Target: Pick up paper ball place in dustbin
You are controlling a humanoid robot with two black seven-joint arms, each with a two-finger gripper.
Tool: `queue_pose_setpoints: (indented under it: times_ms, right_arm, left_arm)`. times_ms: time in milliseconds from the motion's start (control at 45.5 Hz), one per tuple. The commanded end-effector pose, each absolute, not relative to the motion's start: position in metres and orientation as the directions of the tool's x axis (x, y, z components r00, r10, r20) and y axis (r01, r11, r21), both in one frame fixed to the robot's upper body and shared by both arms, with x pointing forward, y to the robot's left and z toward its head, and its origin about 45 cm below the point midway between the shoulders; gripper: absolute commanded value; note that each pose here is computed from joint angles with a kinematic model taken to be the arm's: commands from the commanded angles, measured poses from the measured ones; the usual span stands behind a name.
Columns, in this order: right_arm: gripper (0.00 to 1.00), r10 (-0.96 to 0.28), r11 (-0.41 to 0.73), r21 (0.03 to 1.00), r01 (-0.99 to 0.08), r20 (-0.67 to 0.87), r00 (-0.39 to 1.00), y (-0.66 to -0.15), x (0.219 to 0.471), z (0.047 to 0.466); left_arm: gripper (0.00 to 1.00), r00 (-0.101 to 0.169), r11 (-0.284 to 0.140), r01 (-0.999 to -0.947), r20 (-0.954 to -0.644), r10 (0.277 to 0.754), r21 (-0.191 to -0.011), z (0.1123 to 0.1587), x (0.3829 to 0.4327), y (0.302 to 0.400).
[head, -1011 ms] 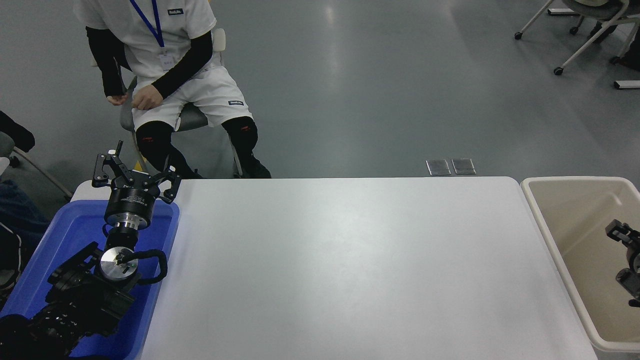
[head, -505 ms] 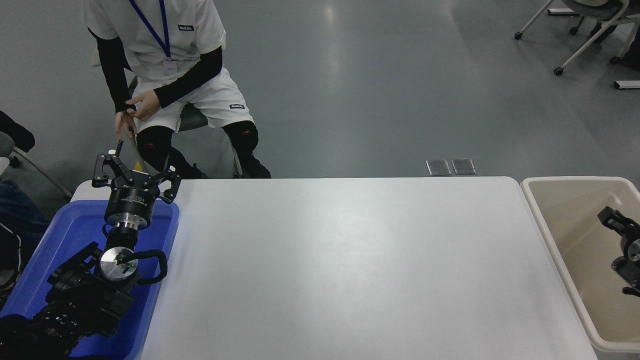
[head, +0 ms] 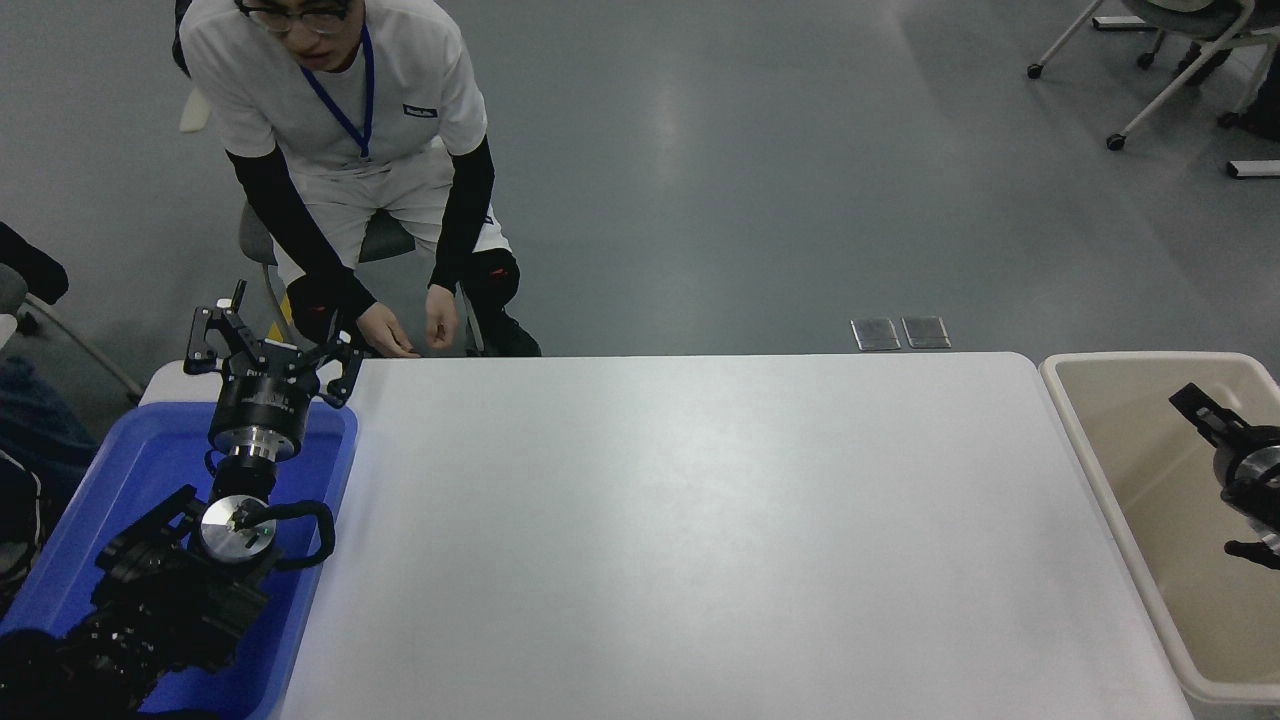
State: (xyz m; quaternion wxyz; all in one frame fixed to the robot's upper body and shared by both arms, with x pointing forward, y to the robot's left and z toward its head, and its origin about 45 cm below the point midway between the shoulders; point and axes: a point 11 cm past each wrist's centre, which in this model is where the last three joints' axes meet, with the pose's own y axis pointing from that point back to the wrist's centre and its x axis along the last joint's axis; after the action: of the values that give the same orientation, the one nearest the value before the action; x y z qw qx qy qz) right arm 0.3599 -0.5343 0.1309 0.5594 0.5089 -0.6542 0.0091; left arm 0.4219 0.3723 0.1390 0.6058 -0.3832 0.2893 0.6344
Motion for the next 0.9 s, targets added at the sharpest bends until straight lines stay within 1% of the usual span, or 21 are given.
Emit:
queue_pose_setpoints:
  times_ms: [0,132,308,374,462,571,637,725,791,879]
  right_arm:
    - [1.00,-0.798,0.446,0.514,-0.733,0.599,-0.065,-0.523,0.381,0.155]
    - [1.00,-0.838,0.439,0.491,-0.752,0.526,-0.146,-0.521,0.389,0.165]
    - [1.00,-0.904,0.404,0.468,-0.786,0.338,-0.263,-0.514,0.403,0.178]
    - [1.00,-0.920,0.383,0.458,-0.802,0.268,-0.286,-0.511,0.406,0.180]
    - [1.00,-0.927,0.363,0.396,-0.844,0.243,-0.285,-0.506,0.411,0.186]
    - [1.00,-0.949,0.294,0.296,-0.909,0.202,-0.241,-0.492,0.416,0.192]
    - [1.00,-0.968,0.246,0.263,-0.933,0.113,-0.224,-0.480,0.417,0.189]
    - [1.00,-0.976,0.203,0.259,-0.944,-0.023,-0.217,-0.467,0.416,0.179]
    - [1.00,-0.976,0.166,0.247,-0.955,-0.096,-0.194,-0.457,0.416,0.175]
    - [1.00,-0.969,0.117,0.206,-0.972,-0.191,-0.157,-0.445,0.414,0.170]
  left_arm:
    - [0.99,0.028,-0.098,-0.9904,-0.837,0.547,-0.097,0.1390,0.4219,0.3722]
    - [0.99,0.028,-0.098,-0.9904,-0.837,0.547,-0.097,0.1390,0.4219,0.3722]
    - [0.99,0.028,-0.098,-0.9904,-0.837,0.547,-0.097,0.1390,0.4219,0.3722]
    - [0.99,0.029,-0.098,-0.9903,-0.837,0.547,-0.098,0.1392,0.4219,0.3721]
    - [0.99,0.028,-0.098,-0.9904,-0.837,0.547,-0.097,0.1390,0.4219,0.3722]
    - [0.99,0.028,-0.098,-0.9904,-0.837,0.547,-0.097,0.1390,0.4219,0.3722]
    - [0.99,0.028,-0.098,-0.9904,-0.837,0.547,-0.097,0.1390,0.4219,0.3722]
    - [0.99,0.028,-0.098,-0.9904,-0.837,0.547,-0.097,0.1390,0.4219,0.3722]
    - [0.99,0.028,-0.098,-0.9904,-0.837,0.547,-0.097,0.1390,0.4219,0.3722]
    - [0.99,0.028,-0.100,-0.9902,-0.837,0.547,-0.098,0.1391,0.4218,0.3724]
